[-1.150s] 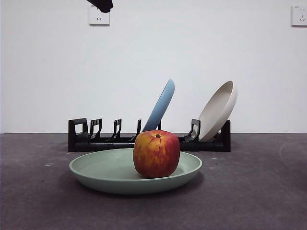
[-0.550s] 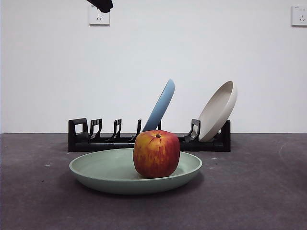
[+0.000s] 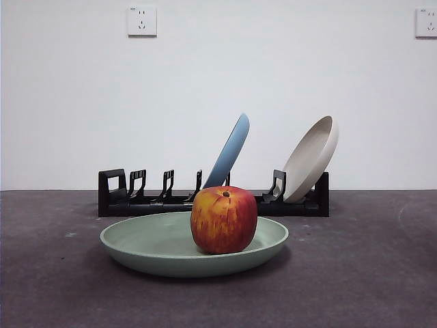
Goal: Take the green plate from the plate rack,put the plate on the table,take the apple from the table,put the apple in the plate
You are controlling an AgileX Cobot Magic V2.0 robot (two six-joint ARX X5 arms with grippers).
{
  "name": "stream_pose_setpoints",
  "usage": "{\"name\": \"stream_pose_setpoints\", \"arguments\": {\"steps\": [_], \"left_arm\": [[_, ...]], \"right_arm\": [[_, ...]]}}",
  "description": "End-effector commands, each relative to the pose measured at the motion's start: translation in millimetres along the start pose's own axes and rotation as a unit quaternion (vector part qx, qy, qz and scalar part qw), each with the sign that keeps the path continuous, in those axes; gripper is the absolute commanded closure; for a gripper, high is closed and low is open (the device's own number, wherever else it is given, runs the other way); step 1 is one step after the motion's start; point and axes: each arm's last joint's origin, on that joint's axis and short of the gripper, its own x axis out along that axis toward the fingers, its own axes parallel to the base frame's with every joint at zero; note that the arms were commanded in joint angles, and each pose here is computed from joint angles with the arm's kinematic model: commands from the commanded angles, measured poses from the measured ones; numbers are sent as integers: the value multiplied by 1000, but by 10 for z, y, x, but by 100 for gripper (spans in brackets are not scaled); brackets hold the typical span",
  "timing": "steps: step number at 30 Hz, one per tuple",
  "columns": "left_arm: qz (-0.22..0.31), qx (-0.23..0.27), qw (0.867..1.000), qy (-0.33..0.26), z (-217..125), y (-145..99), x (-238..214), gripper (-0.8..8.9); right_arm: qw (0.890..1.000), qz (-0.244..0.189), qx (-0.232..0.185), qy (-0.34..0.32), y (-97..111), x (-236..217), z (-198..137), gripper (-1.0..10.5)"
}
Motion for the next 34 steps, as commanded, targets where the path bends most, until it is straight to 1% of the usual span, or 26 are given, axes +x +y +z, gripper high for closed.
{"name": "stream_pose_setpoints", "arguments": {"steps": [1, 4, 6, 10, 13, 16, 20, 22, 28, 32, 34], "left_arm": [[38, 4, 995, -91, 127, 327, -14, 818], [53, -13, 986, -157, 179, 648, -99, 817], [73, -23, 980, -181, 165, 837, -207, 817], [144, -39, 969, -199, 47, 1127, -504, 817], [210, -51, 956, -200, -148, 1235, -722, 817], [263, -60, 943, -192, -414, 1229, -882, 817], [308, -71, 932, -175, -811, 1134, -935, 817], [321, -82, 928, -171, -1024, 1073, -904, 817], [332, -145, 918, -164, -1651, 898, -680, 817], [328, -176, 916, -148, -2000, 805, -510, 817], [327, -179, 917, -141, -2126, 771, -442, 817]], "right_arm": [[1000, 0, 4, -3, 2, -1, 4, 946], [1000, 0, 4, -3, 2, -1, 4, 946], [1000, 0, 4, -3, 2, -1, 4, 946], [1000, 0, 4, -3, 2, -1, 4, 946], [1000, 0, 4, -3, 2, -1, 4, 946], [1000, 0, 4, -3, 2, -1, 4, 946], [1000, 0, 4, -3, 2, -1, 4, 946], [1000, 0, 4, -3, 2, -1, 4, 946], [1000, 0, 4, -3, 2, -1, 4, 946], [1000, 0, 4, -3, 2, -1, 4, 946], [1000, 0, 4, -3, 2, -1, 3, 946]]}}
